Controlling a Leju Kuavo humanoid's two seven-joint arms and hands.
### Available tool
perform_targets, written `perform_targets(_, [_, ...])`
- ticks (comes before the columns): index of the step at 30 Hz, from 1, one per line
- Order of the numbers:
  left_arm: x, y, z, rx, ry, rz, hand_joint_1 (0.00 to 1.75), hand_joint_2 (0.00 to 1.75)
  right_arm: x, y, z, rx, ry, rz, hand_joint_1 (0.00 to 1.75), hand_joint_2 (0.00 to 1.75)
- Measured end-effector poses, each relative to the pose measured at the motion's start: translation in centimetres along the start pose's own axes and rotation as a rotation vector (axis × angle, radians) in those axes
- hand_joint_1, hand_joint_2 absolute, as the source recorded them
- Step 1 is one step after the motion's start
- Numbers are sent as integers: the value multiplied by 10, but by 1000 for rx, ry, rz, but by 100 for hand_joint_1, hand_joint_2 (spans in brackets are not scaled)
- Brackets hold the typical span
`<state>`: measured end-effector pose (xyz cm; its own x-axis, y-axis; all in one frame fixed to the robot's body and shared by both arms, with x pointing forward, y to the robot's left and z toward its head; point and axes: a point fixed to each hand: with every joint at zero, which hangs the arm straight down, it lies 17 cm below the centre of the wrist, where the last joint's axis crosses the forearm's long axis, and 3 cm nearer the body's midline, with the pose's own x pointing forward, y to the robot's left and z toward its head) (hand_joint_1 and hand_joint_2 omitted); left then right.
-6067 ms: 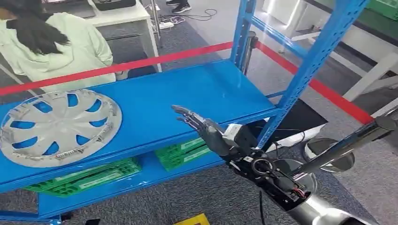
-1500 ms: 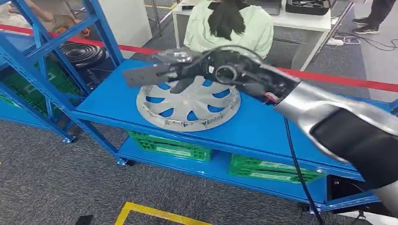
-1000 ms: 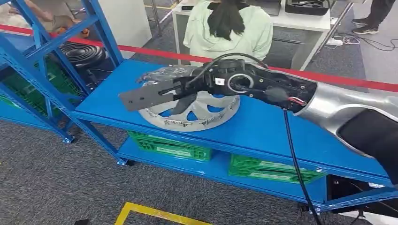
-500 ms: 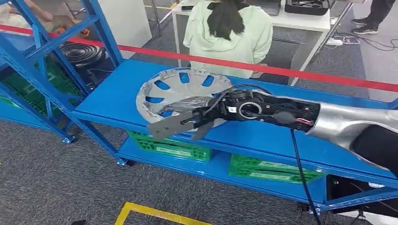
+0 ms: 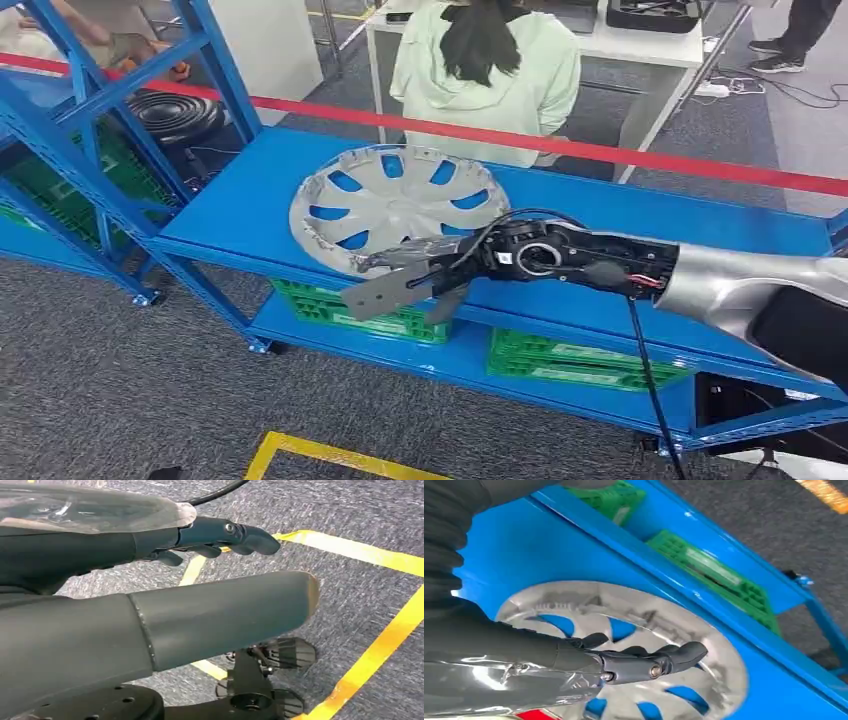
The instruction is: Take the parts from the cabinet and place them on the table.
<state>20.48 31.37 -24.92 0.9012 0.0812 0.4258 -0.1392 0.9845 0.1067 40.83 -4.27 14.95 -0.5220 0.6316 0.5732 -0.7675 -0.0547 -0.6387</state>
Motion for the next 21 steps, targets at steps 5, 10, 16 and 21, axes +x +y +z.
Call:
perform_targets(5, [3,1,0,0,-6,-8,0,0,-13,6,-1,4,7,-39,0,175])
perform_targets(10, [5,-1,0,-7,-10,-12,0,0,-30,13,-4,-1,23,-15,0,175])
perform_targets(16, [8,-1,-1,-10,-13,-14,0,0,-45,16,-5,-4,47,-38,0,175])
perform_targets(21, [8,0,-1,-10,-14,-15,0,0,-54,14,-5,-21,62,-20,0,175])
